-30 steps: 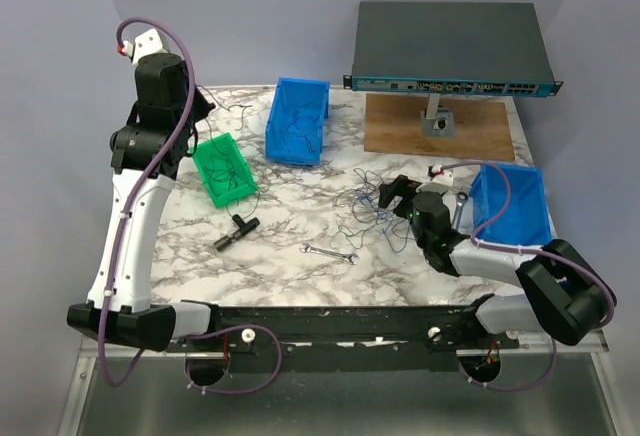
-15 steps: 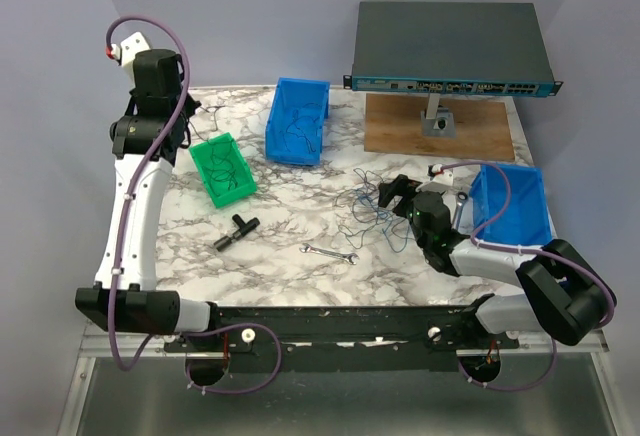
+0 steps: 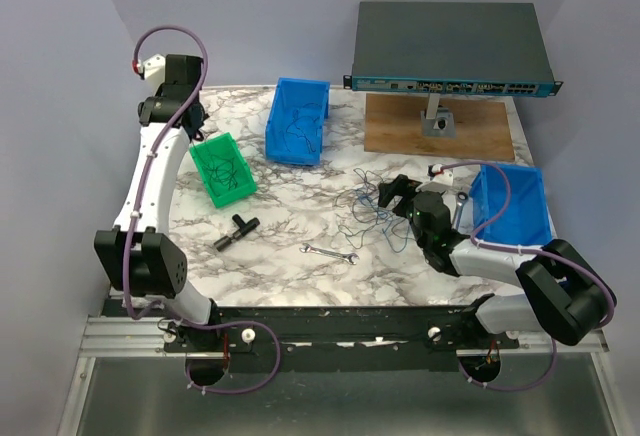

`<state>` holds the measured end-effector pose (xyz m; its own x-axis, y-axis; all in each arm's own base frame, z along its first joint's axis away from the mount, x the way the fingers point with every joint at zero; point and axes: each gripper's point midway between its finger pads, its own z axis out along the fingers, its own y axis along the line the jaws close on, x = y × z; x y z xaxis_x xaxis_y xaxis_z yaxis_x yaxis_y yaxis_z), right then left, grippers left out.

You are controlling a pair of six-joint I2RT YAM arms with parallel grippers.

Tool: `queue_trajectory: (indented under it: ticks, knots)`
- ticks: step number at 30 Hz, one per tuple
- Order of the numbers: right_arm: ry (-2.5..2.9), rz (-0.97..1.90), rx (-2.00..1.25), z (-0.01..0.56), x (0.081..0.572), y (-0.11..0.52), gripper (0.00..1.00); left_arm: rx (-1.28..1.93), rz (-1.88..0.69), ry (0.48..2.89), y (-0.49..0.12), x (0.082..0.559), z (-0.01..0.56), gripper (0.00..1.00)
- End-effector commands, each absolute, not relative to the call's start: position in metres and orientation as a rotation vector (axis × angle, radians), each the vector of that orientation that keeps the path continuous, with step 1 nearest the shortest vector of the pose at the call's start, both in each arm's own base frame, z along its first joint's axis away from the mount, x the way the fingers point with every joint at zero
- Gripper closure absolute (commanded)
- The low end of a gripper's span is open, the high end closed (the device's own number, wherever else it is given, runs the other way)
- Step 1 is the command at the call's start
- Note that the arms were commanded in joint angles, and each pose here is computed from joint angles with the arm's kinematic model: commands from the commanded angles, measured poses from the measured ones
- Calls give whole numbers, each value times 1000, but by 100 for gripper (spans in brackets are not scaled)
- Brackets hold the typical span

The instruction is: Untangle the cables

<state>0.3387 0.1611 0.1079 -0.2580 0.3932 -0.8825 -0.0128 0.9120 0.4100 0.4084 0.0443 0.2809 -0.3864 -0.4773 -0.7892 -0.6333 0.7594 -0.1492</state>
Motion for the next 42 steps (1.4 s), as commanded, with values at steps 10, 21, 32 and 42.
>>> queue_trajectory:
  ticks: [10, 21, 32, 42]
  knots:
    - [1770, 420, 273, 117, 334, 162, 12, -993, 372, 2384, 39, 404, 182, 100]
    - [1769, 433, 278, 116, 332, 162, 12, -946, 329, 2565, 21, 435, 110, 100]
    - [1872, 359, 294, 93, 340, 164, 11, -784, 147, 2607, 1, 455, 94, 88]
    - [1913, 332, 302, 84, 343, 166, 10, -759, 46, 2515, -5, 441, 149, 53]
